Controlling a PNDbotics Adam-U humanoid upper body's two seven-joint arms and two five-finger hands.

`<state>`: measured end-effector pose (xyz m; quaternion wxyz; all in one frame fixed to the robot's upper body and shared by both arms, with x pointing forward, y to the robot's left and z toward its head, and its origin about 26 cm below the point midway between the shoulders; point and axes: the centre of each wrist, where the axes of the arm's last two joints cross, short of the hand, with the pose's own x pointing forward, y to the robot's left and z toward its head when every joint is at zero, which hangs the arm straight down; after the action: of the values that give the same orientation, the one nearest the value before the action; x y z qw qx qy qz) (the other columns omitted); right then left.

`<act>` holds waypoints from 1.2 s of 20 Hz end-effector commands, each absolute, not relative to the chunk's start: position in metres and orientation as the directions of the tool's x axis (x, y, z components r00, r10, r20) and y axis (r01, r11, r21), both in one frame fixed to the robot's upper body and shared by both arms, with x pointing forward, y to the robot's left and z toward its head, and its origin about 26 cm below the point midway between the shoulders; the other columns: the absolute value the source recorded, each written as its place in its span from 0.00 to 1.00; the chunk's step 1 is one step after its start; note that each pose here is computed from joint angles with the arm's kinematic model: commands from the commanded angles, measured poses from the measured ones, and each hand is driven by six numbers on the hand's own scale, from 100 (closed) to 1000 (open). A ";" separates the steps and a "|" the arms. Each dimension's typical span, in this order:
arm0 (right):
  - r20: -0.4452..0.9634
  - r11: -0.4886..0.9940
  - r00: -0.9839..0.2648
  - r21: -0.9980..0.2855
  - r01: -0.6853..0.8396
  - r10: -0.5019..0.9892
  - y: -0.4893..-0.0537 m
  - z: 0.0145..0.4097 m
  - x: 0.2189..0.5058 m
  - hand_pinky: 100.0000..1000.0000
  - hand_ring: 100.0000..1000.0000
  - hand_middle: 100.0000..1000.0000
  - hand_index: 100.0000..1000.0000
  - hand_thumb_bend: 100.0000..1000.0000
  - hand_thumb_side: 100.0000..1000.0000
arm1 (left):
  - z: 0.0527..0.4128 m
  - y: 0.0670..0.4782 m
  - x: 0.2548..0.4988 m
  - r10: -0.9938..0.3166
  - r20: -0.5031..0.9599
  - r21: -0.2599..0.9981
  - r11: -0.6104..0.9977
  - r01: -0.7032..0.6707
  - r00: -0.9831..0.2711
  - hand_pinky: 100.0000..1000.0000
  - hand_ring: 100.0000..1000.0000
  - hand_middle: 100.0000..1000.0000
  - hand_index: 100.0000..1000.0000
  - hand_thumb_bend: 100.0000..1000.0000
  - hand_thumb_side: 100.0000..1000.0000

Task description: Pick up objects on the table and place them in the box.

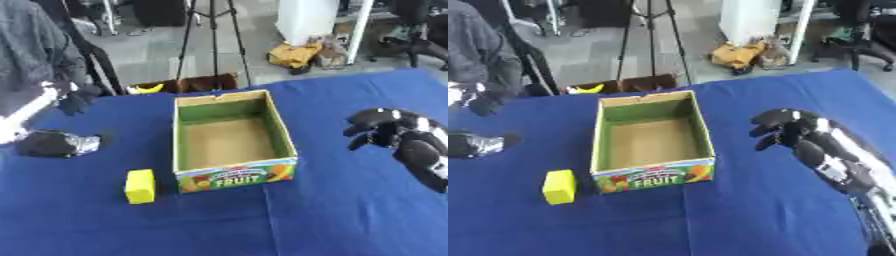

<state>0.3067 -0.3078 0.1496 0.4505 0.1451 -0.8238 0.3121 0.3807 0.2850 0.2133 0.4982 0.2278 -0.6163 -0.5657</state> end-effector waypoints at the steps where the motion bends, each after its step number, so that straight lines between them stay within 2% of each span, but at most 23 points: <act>1: 0.823 0.751 -0.565 -0.408 -0.520 0.056 -0.310 0.156 0.307 0.62 0.73 0.74 0.72 0.48 0.58 | 0.209 0.285 0.398 -0.877 0.301 0.921 0.166 0.353 -0.375 0.69 0.67 0.68 0.85 0.59 0.41; 9: 0.824 0.750 -0.565 -0.404 -0.524 0.049 -0.309 0.156 0.307 0.62 0.73 0.74 0.72 0.48 0.58 | 0.160 0.272 0.431 -0.907 0.265 0.873 0.082 0.481 -0.326 0.70 0.66 0.68 0.84 0.62 0.42; 15: 0.823 0.749 -0.566 -0.404 -0.525 0.048 -0.308 0.157 0.308 0.62 0.73 0.74 0.72 0.48 0.58 | 0.138 0.270 0.436 -0.914 0.234 0.859 0.035 0.510 -0.332 0.71 0.67 0.68 0.84 0.64 0.40; 24: 0.822 0.749 -0.568 -0.404 -0.525 0.045 -0.308 0.157 0.308 0.62 0.73 0.74 0.72 0.49 0.58 | 0.133 0.264 0.436 -0.908 0.168 0.859 -0.057 0.510 -0.384 0.73 0.67 0.67 0.83 0.64 0.37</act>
<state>0.3070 -0.3064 0.1492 0.4504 0.1499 -0.8218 0.3151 0.4333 0.2636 0.1187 0.5257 0.2039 -0.4547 -0.6894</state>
